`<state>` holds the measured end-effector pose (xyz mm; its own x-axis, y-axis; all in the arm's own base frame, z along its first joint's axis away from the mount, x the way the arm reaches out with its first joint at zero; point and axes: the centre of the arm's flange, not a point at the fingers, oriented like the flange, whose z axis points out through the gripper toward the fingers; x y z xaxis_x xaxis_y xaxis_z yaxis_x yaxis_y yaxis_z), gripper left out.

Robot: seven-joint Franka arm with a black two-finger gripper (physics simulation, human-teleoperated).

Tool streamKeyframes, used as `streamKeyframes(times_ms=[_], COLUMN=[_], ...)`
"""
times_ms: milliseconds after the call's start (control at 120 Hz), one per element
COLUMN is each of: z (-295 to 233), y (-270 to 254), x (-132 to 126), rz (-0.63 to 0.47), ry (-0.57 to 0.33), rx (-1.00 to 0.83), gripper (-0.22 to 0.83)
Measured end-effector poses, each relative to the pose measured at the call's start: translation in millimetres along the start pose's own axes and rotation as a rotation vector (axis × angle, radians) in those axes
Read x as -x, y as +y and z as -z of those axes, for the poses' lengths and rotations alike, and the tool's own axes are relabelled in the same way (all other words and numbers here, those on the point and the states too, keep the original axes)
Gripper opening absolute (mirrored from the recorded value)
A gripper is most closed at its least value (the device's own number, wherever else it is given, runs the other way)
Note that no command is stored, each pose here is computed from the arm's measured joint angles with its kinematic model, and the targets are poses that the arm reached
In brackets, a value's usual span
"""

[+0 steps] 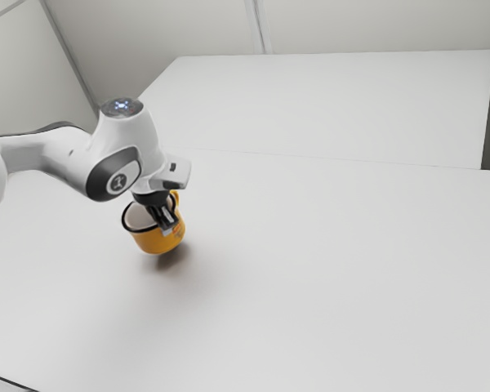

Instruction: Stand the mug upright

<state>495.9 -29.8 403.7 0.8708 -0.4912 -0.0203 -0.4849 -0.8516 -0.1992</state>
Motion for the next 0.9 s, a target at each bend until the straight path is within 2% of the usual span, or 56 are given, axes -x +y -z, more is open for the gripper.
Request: streamKeyframes(times_ms=[192, 525, 775, 900], z=[-19.2, -45.1, -44.2, -43.2], y=[19.6, 30.5, 32.4, 33.0], x=[-13.1, -15.7, -17.7, -18.3], rz=[0.088, 0.24, 0.305, 0.323], ry=[-0.02, -0.022, -0.007, -0.003], rx=[-0.018, -0.02, -0.009, -0.007], gripper=[-0.17, -0.16, 0.07, 0.26])
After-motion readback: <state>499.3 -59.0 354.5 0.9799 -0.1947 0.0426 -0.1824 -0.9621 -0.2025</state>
